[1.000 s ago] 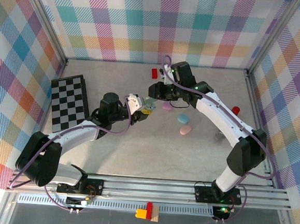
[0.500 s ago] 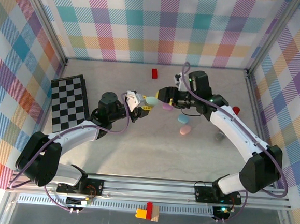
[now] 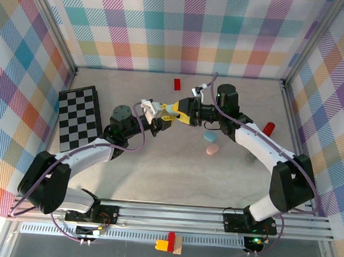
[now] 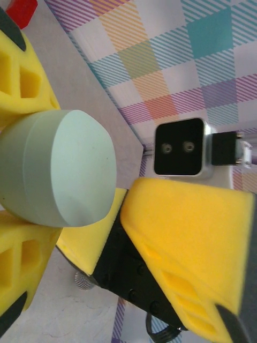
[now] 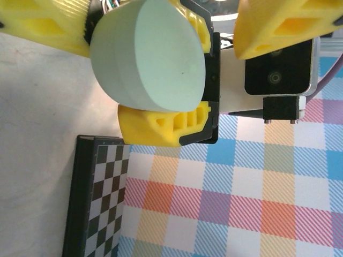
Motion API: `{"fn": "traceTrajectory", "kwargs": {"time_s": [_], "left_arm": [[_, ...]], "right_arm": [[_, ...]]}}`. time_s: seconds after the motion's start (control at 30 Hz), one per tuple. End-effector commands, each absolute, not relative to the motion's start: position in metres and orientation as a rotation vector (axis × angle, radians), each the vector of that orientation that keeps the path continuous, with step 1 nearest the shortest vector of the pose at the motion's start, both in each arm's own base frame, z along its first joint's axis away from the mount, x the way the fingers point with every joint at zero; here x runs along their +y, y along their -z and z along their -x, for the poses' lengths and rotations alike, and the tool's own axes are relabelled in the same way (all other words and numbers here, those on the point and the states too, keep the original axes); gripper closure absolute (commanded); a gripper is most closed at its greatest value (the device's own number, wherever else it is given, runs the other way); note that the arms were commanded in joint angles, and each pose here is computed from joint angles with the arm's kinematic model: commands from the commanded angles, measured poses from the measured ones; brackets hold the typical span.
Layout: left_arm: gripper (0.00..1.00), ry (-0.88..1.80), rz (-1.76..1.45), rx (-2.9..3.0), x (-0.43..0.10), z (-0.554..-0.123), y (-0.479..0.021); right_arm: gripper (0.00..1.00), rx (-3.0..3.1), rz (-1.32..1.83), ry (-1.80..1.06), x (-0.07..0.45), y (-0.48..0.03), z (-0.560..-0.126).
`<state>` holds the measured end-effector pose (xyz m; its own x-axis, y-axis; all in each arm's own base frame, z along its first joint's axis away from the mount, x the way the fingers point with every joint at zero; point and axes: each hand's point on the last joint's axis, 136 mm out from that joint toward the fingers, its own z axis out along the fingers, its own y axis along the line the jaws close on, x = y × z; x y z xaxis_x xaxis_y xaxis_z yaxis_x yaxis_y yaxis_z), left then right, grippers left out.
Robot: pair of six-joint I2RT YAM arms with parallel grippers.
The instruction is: Insert wireless bluetooth earbuds into charging case
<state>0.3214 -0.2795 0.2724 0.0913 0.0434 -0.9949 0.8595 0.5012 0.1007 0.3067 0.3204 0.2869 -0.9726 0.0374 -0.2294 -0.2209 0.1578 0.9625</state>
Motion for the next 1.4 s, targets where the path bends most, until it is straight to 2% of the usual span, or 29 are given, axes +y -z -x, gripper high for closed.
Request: {"fn": "traceTrajectory", "kwargs": {"time_s": [0.0, 0.27, 0.43, 0.53, 0.6, 0.77, 0.87, 1.0, 1.17, 1.37], "left_arm": [[0.69, 0.760, -0.865, 1.299, -0.282, -0.315, -0.288], [0.69, 0.786, -0.851, 1.270, -0.280, -0.307, -0.297], [0.69, 0.790, -0.859, 1.281, -0.280, -0.305, -0.295], [0.67, 0.785, -0.854, 1.284, -0.279, -0.306, -0.295], [0.58, 0.781, -0.841, 1.289, -0.277, -0.307, -0.295], [0.22, 0.781, -0.815, 1.322, -0.274, -0.307, -0.291], [0.08, 0.758, -0.820, 1.376, -0.269, -0.305, -0.276], [0.00, 0.764, -0.838, 1.465, -0.266, -0.298, -0.250], [0.00, 0.763, -0.894, 1.585, -0.265, -0.282, -0.212], [0.00, 0.743, -0.980, 1.698, -0.267, -0.266, -0.175]], "right_arm": [[0.43, 2.150, 0.283, -2.012, 0.326, -0.306, -0.297], [0.55, 2.137, 0.212, -2.037, 0.330, -0.303, -0.309], [0.70, 2.136, 0.206, -2.032, 0.331, -0.299, -0.311], [0.73, 2.146, 0.203, -2.008, 0.329, -0.296, -0.311], [0.75, 2.164, 0.188, -1.967, 0.326, -0.290, -0.312], [0.76, 2.241, 0.096, -1.809, 0.307, -0.262, -0.322], [0.76, 2.308, 0.014, -1.711, 0.294, -0.234, -0.327], [0.75, 2.428, -0.055, -1.570, 0.284, -0.192, -0.329], [0.75, 2.571, -0.096, -1.386, 0.272, -0.140, -0.332], [0.75, 2.667, -0.133, -1.307, 0.269, -0.094, -0.335]]}}
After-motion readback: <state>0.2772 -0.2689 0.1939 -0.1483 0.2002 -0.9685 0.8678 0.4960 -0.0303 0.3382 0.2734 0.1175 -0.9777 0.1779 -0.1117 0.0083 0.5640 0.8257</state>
